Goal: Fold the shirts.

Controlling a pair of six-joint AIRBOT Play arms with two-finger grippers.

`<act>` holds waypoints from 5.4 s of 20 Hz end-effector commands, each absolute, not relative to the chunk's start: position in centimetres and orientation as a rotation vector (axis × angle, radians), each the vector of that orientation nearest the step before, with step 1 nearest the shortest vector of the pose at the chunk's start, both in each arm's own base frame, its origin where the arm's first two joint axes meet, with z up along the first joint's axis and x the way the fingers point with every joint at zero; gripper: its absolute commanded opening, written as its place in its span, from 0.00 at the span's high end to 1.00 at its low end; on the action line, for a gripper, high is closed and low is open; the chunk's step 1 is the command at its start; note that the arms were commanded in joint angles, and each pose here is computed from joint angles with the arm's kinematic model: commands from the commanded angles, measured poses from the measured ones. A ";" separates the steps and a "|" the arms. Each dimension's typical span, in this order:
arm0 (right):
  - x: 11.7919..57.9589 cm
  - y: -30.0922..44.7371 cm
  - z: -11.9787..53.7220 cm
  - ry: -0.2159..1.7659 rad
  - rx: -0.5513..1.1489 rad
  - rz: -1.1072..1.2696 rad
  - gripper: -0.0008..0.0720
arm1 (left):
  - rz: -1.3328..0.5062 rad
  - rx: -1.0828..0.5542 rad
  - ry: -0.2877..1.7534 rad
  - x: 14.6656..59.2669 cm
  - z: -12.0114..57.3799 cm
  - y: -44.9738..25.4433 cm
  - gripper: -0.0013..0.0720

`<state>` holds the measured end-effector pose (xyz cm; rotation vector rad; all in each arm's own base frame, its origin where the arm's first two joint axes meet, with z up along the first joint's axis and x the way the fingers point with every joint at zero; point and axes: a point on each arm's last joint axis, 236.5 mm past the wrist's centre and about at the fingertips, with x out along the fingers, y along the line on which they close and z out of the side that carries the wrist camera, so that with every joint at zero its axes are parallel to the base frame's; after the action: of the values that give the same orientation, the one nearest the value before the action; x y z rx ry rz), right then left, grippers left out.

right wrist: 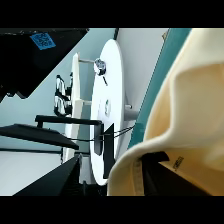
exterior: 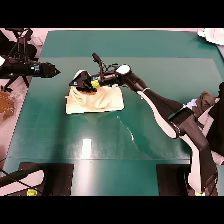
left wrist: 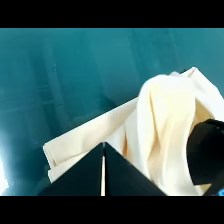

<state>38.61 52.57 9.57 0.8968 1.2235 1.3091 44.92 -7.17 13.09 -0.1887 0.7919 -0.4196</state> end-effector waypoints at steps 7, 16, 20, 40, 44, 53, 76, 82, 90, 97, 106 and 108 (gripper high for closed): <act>38.9 52.7 14.4 1.173 1.114 1.406 0.41 | -0.408 -0.239 0.843 44.2 10.2 -7.3 0.96; 38.5 51.3 11.3 1.286 1.095 1.368 0.27 | -0.423 -0.302 0.788 45.0 11.5 -8.1 0.96; 40.6 49.1 7.4 1.338 0.891 1.187 0.26 | -0.426 -0.307 0.787 45.0 11.6 -8.2 0.95; 44.8 22.4 8.2 1.219 0.512 0.685 0.06 | -0.459 -0.265 0.799 44.5 11.4 -8.5 0.96; 44.7 20.5 2.2 1.238 0.674 0.617 0.06 | -0.457 -0.265 0.794 44.6 11.4 -8.4 0.95; 44.0 28.5 -4.2 1.319 0.748 0.790 0.06 | -0.453 -0.264 0.790 44.7 11.5 -8.4 0.95; 44.4 34.9 1.5 1.258 0.689 0.969 0.96 | -0.505 -0.297 0.830 43.5 11.4 -9.6 0.95; 53.3 27.4 21.8 0.748 0.735 0.894 0.96 | -0.558 -0.365 0.831 43.0 12.2 -11.0 0.96; 57.7 0.9 26.4 0.518 0.992 0.443 0.96 | -0.658 -0.447 0.863 41.4 13.2 -13.2 0.96; 51.0 -20.0 28.1 0.340 1.041 0.119 0.96 | -0.708 -0.500 0.858 40.9 14.3 -14.3 0.96; 43.5 -23.4 34.9 0.270 0.996 0.061 0.96 | -0.739 -0.520 0.869 40.3 14.6 -14.8 0.96; 43.0 -23.8 35.5 0.224 0.992 0.016 0.96 | -0.757 -0.524 0.880 39.9 14.6 -15.1 0.96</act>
<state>44.19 -23.14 34.12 0.9927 0.2777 0.0669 40.40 -14.74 14.50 -0.5154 0.8675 -0.7328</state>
